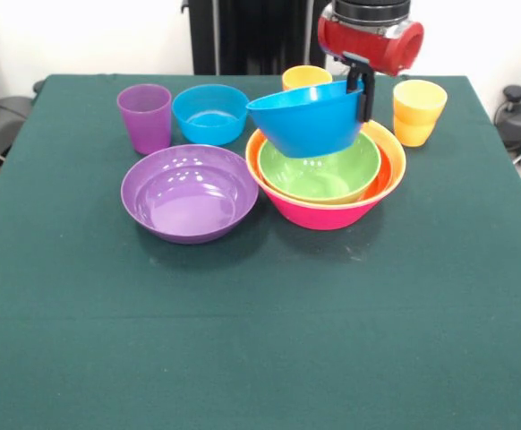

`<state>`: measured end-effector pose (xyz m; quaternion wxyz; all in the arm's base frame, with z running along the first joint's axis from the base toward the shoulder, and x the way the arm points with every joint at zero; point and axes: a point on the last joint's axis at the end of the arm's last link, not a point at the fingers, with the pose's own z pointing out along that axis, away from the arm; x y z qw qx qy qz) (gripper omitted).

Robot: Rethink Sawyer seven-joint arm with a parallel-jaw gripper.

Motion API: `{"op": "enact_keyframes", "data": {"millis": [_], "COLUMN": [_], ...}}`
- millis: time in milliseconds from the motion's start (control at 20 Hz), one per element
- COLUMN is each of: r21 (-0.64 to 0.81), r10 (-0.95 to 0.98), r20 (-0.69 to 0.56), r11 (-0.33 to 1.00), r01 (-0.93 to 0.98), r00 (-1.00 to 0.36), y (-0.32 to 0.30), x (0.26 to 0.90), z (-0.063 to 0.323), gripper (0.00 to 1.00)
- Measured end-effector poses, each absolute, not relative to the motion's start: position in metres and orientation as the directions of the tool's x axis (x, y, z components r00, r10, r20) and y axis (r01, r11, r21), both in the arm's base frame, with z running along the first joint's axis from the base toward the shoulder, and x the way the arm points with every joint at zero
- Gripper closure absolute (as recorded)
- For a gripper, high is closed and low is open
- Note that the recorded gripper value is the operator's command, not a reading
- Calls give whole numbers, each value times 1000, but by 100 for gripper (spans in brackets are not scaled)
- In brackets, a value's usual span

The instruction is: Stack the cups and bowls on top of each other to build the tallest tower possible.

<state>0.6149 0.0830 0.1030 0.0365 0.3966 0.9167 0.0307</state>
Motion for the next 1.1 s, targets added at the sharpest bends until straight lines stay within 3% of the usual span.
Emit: {"op": "enact_keyframes", "data": {"millis": [500, 550, 1100], "r21": [97, 91, 66], "r10": [728, 724, 706], "r20": [-76, -76, -77], "r11": [685, 689, 708], "r01": [722, 719, 703], "r00": [-681, -685, -704], "y": [84, 87, 99], "x": [609, 607, 598], "z": [97, 93, 86], "gripper": [100, 0, 0]}}
